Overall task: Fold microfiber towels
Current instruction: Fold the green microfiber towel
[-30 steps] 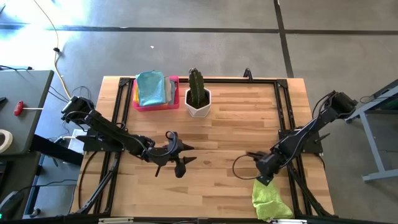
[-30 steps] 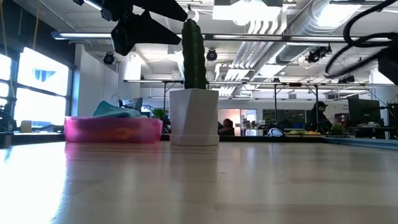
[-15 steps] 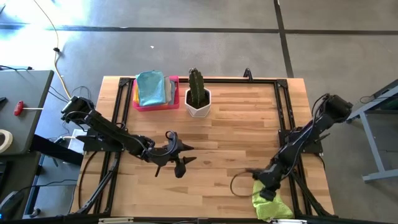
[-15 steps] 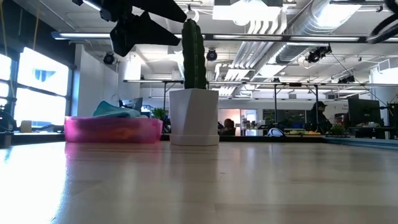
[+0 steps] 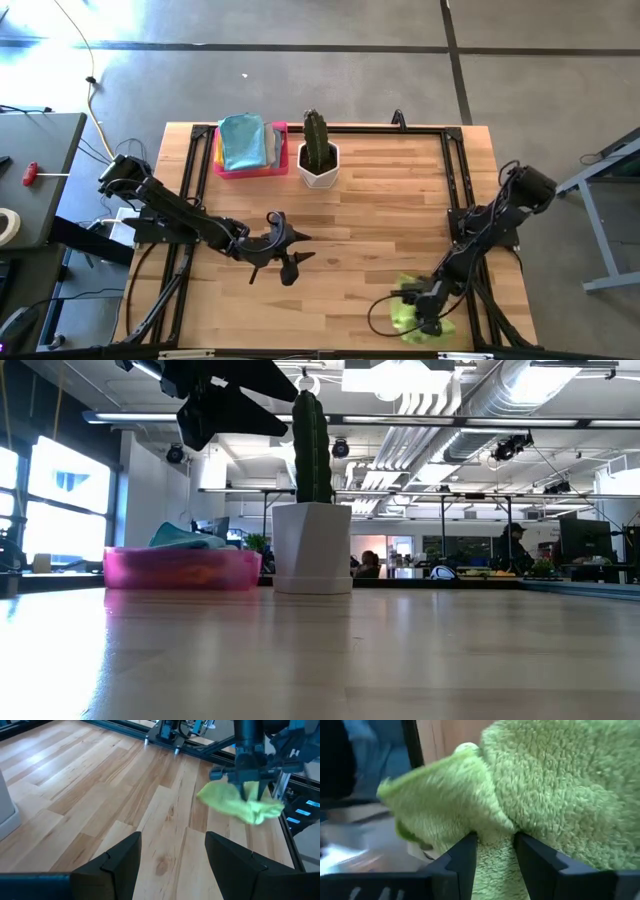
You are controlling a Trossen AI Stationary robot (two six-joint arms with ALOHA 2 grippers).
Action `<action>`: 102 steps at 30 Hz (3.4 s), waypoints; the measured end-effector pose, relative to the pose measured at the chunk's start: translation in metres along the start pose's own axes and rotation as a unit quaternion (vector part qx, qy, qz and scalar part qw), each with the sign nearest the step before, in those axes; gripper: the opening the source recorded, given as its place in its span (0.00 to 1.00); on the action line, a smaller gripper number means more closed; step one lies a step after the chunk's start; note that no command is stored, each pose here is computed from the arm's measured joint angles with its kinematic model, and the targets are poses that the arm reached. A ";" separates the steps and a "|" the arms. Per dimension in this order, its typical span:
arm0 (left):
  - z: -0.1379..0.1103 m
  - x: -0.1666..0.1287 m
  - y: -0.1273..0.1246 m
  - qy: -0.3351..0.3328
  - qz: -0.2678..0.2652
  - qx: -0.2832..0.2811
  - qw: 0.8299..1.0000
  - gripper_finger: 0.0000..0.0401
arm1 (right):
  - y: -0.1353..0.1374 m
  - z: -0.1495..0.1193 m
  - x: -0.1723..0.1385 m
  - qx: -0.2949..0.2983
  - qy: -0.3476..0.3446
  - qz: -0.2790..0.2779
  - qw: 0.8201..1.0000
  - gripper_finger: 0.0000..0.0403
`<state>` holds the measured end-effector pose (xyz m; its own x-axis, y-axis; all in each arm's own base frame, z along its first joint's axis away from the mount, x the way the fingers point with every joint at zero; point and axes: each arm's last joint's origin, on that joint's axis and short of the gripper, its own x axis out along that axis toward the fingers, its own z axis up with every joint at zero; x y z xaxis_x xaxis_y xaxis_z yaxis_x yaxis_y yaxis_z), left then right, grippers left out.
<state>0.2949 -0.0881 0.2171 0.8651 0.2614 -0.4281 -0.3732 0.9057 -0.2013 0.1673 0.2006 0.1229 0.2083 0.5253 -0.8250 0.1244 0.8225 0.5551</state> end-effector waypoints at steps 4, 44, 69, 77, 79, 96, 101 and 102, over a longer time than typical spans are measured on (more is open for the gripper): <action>0.000 0.000 0.000 0.002 0.001 -0.005 1.000 0.52 | -0.011 0.022 -0.003 -0.136 -0.143 -0.094 0.976 0.33; -0.007 0.000 0.004 0.033 0.019 0.016 0.999 0.52 | -0.045 0.145 -0.008 -0.241 -0.423 -0.259 0.834 0.40; -0.010 -0.001 0.006 0.046 0.030 0.028 0.998 0.52 | -0.038 0.151 -0.038 -0.194 -0.398 -0.237 0.865 0.01; -0.004 0.000 0.004 0.015 0.030 0.082 0.996 0.52 | -0.019 0.142 -0.085 -0.135 -0.451 -0.186 0.862 0.00; 0.000 0.002 0.001 -0.014 0.032 0.088 0.996 0.52 | -0.015 0.140 -0.097 -0.114 -0.473 -0.177 0.856 0.00; -0.005 0.058 0.010 -0.151 0.136 0.074 0.976 0.52 | 0.010 0.156 -0.161 -0.067 -0.512 -0.246 0.820 0.00; -0.006 0.065 0.009 -0.175 0.160 0.131 0.963 0.52 | 0.007 0.160 -0.167 -0.056 -0.523 -0.263 0.809 0.00; -0.006 0.065 0.010 -0.179 0.178 0.146 0.957 0.52 | 0.006 0.161 -0.168 -0.053 -0.523 -0.264 0.809 0.00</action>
<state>0.3457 -0.0643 0.1824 0.7794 0.6208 -0.0852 -0.6012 0.7791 0.1775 0.2893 0.0822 0.2819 0.8676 -0.3308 -0.3713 0.3906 0.9154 0.0972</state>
